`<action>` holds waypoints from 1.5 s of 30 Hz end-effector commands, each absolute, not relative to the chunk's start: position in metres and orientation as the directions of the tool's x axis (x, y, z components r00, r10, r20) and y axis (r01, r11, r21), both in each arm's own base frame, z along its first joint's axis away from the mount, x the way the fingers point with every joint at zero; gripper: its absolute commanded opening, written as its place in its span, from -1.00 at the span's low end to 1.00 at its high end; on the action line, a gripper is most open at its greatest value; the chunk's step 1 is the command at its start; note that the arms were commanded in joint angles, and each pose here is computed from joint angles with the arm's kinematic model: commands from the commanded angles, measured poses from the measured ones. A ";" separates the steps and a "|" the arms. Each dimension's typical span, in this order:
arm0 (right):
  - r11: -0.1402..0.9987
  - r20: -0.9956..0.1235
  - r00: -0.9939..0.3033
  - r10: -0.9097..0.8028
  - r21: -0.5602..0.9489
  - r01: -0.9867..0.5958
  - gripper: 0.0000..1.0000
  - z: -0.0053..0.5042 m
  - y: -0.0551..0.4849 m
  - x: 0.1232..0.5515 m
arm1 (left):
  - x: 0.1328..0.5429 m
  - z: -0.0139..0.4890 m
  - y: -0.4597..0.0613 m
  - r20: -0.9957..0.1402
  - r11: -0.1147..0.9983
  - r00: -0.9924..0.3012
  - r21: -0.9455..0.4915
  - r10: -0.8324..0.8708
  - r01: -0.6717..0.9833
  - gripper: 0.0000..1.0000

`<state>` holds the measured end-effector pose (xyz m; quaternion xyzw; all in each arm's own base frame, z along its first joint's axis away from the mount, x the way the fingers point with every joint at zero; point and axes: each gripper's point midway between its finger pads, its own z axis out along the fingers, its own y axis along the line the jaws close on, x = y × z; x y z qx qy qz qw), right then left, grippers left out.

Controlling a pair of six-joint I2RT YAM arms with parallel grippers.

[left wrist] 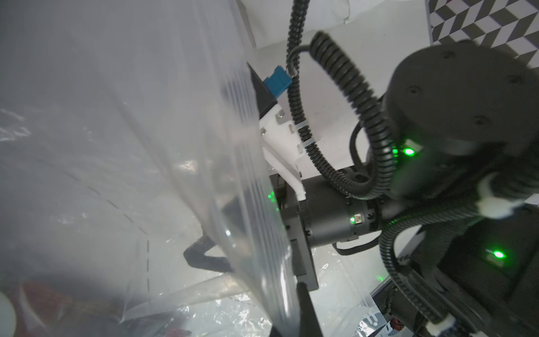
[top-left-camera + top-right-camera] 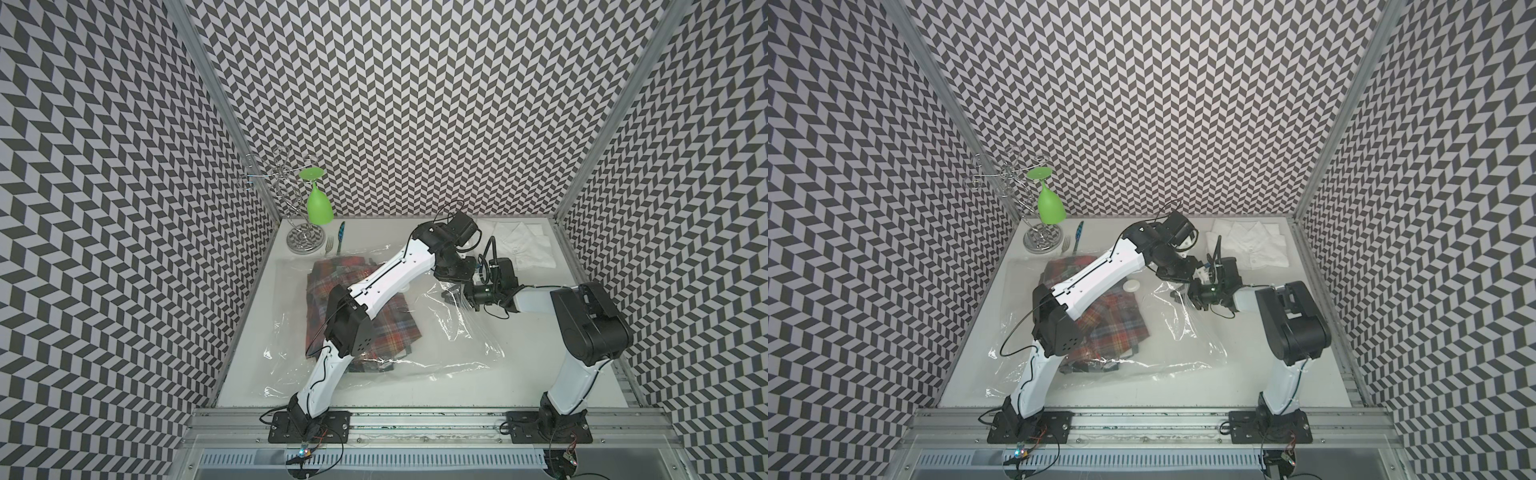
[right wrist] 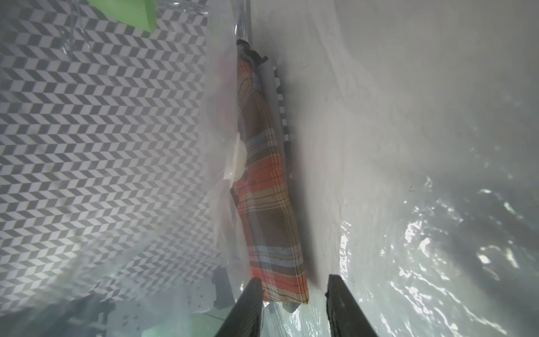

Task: Take the shirt out of the vacuum bag
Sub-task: Open the vacuum bag at the center of the board, then take out the shirt from the vacuum bag.

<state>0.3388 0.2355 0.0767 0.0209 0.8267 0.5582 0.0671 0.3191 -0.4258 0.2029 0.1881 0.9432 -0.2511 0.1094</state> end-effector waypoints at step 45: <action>0.241 -0.124 -0.985 -0.122 0.959 -0.151 -0.03 0.050 0.337 0.284 | 0.304 0.247 -0.433 -0.350 0.740 -0.899 -0.524 0.264 0.421 -1.00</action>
